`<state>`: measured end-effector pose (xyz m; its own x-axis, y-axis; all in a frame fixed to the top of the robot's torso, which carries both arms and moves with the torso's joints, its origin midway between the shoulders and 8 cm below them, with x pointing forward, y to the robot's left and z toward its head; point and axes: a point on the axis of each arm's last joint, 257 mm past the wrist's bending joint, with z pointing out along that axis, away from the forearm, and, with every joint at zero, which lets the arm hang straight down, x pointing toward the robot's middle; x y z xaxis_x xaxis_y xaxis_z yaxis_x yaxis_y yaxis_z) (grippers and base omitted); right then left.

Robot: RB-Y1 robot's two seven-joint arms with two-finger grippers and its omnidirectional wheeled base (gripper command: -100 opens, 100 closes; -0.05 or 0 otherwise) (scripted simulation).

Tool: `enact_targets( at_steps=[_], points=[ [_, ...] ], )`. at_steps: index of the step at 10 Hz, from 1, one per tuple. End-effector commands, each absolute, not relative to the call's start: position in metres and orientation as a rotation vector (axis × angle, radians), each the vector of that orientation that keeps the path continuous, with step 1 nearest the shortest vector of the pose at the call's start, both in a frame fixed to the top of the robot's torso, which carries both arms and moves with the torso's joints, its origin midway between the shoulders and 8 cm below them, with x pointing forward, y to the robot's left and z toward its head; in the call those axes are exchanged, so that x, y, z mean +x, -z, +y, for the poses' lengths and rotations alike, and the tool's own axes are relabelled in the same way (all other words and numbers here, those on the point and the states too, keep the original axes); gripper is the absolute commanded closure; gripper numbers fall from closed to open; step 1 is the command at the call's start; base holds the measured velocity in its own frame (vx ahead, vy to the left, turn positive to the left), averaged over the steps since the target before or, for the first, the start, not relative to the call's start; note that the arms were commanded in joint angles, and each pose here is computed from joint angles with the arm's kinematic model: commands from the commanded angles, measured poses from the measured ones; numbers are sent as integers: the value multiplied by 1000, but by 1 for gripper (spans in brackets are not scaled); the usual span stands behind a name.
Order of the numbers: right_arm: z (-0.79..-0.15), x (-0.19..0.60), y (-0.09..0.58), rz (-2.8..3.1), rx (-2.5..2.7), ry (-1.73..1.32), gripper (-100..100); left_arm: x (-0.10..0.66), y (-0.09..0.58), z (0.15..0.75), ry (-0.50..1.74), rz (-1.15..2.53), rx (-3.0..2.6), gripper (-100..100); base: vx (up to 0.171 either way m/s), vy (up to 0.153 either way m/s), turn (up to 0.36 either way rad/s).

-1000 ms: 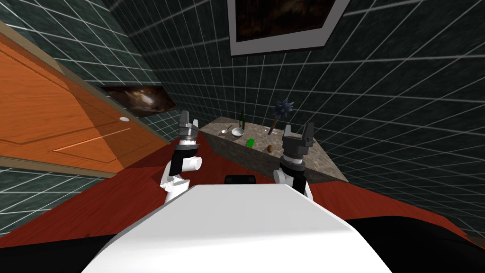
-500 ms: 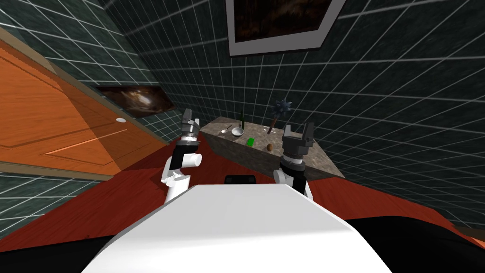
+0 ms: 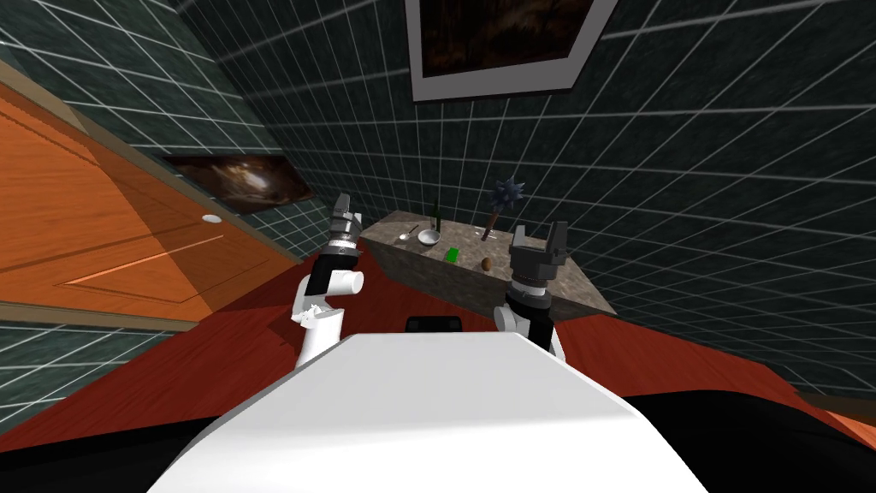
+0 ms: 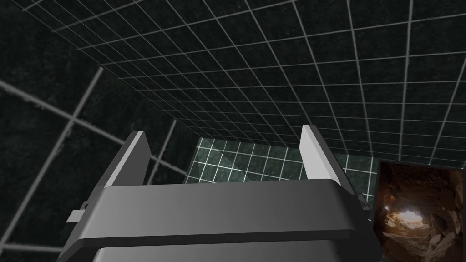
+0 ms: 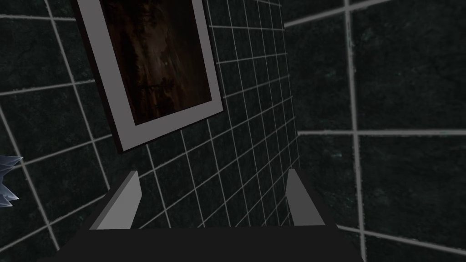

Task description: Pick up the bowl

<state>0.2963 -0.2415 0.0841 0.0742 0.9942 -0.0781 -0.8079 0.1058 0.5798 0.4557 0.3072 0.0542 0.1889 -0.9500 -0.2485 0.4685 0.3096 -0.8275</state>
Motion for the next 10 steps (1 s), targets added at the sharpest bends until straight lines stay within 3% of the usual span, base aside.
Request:
enact_targets(
  at_steps=[1, 10],
  points=[
    [-241, 296, -84, 522, 441, -1419, 0, 461, -47, 309, 1101, 897, -708, -100, -9, 11, -2],
    [-241, 296, -84, 522, 441, -1419, 0, 498, -32, 321, 1033, 1006, -828, -100, -10, 11, -38]
  ],
)
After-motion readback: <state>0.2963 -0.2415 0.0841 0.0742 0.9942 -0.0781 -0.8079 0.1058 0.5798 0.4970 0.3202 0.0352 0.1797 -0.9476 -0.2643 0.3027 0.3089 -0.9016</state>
